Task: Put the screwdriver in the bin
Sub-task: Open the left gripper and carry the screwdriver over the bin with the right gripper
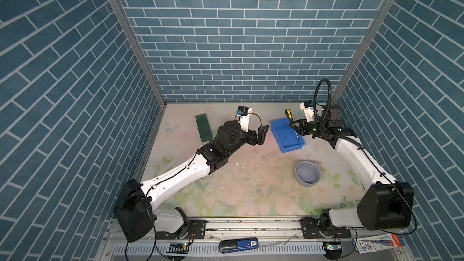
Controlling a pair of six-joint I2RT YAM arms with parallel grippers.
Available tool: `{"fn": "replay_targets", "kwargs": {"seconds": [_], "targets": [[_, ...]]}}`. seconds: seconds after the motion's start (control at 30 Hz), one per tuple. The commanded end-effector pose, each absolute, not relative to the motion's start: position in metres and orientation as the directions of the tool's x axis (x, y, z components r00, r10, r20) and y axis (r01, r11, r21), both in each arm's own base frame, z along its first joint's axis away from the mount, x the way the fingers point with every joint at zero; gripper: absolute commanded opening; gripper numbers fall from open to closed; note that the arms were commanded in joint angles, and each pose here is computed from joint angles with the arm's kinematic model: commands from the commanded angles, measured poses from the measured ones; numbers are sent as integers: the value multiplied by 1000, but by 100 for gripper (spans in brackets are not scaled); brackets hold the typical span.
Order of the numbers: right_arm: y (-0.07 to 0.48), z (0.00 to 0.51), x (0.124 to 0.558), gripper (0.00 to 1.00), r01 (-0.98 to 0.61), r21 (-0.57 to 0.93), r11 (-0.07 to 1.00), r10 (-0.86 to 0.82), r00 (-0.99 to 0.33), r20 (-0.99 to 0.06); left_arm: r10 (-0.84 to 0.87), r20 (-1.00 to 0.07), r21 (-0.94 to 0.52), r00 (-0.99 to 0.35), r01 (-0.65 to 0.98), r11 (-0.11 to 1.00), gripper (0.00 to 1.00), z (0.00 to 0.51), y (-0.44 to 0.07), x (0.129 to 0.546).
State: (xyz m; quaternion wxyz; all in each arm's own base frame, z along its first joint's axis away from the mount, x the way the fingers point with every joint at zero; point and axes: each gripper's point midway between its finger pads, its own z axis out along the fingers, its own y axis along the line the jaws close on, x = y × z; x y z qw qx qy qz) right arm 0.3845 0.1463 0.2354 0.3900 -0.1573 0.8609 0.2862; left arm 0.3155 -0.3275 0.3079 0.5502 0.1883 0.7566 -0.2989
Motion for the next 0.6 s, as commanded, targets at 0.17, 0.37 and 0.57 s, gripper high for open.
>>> {"fn": "replay_targets", "kwargs": {"seconds": [0.17, 0.37, 0.57], "targets": [[113, 183, 435, 0, -407, 151, 901, -179, -665, -725, 359, -907, 110, -220, 699, 707, 100, 258, -340, 293], [113, 142, 464, 0, -340, 180, 923, -128, -713, -689, 382, -900, 113, -211, 732, 671, 100, 245, -358, 284], [114, 99, 482, 0, -292, 209, 933, -100, -770, -631, 396, -894, 111, -211, 752, 650, 100, 236, -370, 277]]}}
